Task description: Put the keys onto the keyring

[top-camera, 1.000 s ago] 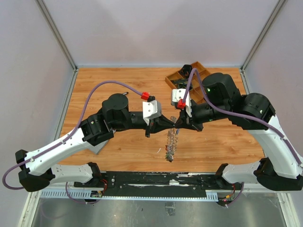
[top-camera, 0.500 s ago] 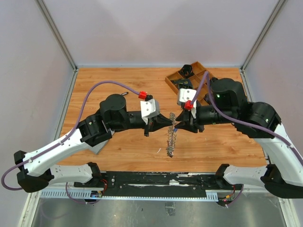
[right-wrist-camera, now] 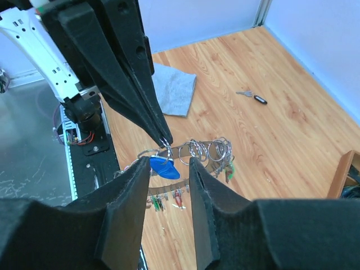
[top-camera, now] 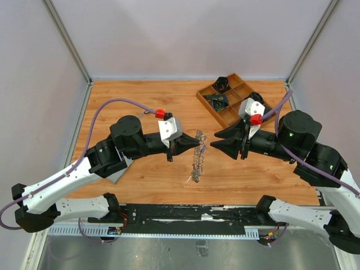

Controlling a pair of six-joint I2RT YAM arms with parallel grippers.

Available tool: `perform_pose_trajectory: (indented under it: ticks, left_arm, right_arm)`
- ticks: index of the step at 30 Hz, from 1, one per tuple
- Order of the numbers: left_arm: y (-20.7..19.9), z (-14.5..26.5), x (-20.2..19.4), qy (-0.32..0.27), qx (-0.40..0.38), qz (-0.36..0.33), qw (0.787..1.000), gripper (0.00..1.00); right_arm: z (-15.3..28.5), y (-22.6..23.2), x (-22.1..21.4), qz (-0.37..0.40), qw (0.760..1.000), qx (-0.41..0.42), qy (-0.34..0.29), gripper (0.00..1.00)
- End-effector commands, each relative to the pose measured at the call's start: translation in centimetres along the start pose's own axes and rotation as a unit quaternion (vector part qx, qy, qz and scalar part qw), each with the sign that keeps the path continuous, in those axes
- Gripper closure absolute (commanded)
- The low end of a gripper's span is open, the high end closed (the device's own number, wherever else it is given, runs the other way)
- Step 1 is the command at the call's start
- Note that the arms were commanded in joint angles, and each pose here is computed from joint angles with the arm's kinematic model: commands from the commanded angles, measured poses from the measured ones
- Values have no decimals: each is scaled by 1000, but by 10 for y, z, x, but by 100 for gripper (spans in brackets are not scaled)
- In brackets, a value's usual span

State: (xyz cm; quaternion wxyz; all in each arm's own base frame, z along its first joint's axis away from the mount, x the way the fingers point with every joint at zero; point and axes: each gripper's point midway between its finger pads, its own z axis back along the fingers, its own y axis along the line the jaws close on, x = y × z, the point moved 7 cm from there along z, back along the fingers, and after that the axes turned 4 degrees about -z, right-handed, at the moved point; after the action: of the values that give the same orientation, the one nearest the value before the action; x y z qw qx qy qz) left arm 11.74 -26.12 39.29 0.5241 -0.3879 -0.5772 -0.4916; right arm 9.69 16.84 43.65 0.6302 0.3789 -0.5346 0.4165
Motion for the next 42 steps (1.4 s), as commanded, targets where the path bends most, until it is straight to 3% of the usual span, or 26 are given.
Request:
perform_pose_trajectory:
  ticks: [1, 14, 32, 35, 42]
  left_arm:
    - [1, 5, 26, -60, 10, -18, 998, 99]
    - [4, 8, 26, -57, 26, -21, 998, 100]
    - [7, 11, 30, -62, 38, -25, 997, 99]
    - [7, 11, 30, -62, 39, -25, 997, 99]
    - [7, 11, 30, -61, 40, -25, 997, 99]
  right_arm:
    - [-12, 5, 0, -49, 999, 12, -10, 63]
    - [-17, 3, -1, -181, 982, -36, -50, 68]
    - [-30, 4, -16, -205, 978, -25, -12, 65]
    - [-30, 5, -17, -205, 978, -23, -10, 69]
    - [-29, 7, -16, -204, 979, -13, -14, 92]
